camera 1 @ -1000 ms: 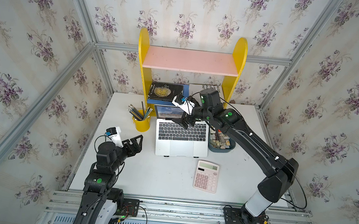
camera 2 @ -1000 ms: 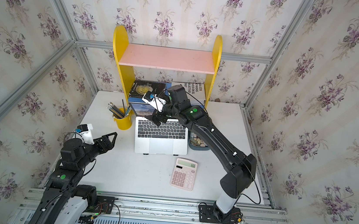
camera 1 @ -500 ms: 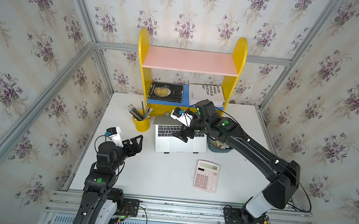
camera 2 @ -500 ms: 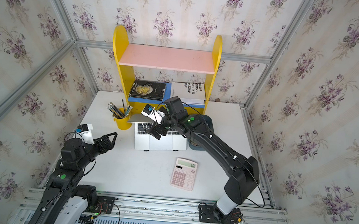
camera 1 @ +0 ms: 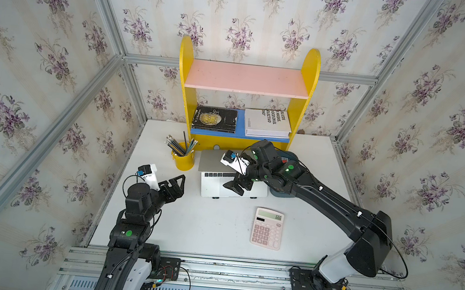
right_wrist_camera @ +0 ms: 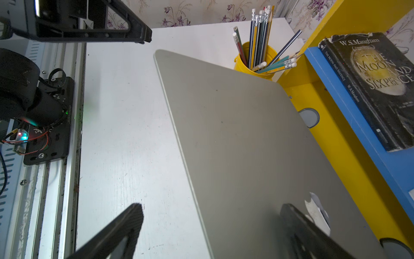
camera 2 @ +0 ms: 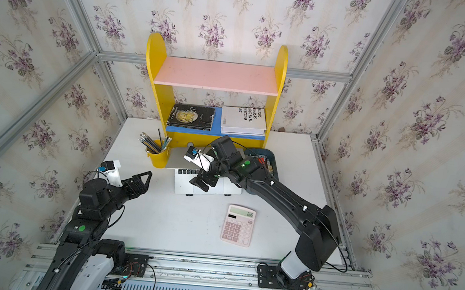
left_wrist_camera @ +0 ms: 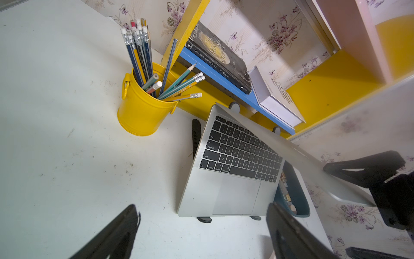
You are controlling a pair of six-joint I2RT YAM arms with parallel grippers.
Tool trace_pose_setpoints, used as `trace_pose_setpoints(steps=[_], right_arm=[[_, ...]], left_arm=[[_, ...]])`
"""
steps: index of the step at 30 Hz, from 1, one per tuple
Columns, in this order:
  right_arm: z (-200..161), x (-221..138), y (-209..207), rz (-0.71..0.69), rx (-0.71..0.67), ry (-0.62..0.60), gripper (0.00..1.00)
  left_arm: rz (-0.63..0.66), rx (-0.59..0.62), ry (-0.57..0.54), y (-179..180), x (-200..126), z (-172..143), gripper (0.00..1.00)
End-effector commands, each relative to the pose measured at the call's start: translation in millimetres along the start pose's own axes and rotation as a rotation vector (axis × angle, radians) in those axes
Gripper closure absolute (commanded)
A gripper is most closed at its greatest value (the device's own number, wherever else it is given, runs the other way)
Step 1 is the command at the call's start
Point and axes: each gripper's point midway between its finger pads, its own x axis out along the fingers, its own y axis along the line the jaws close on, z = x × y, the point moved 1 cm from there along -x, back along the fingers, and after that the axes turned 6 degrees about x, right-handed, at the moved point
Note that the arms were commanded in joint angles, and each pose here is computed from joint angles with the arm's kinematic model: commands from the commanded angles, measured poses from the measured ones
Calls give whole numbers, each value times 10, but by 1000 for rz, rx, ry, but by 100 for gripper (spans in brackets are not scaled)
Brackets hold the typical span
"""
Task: Close the laptop lid and set it aside
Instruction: Close the lid of the laptop.
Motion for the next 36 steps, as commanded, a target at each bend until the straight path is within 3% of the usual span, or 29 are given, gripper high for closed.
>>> trace_pose_setpoints(steps=[1,36], right_arm=[[-101,28,40,9,33,26,0],[-684,566,150,22,132,79,0]], left_arm=[[-8,11,-6,-20,1,24,8],[-13,0,0,-13,30,1,8]])
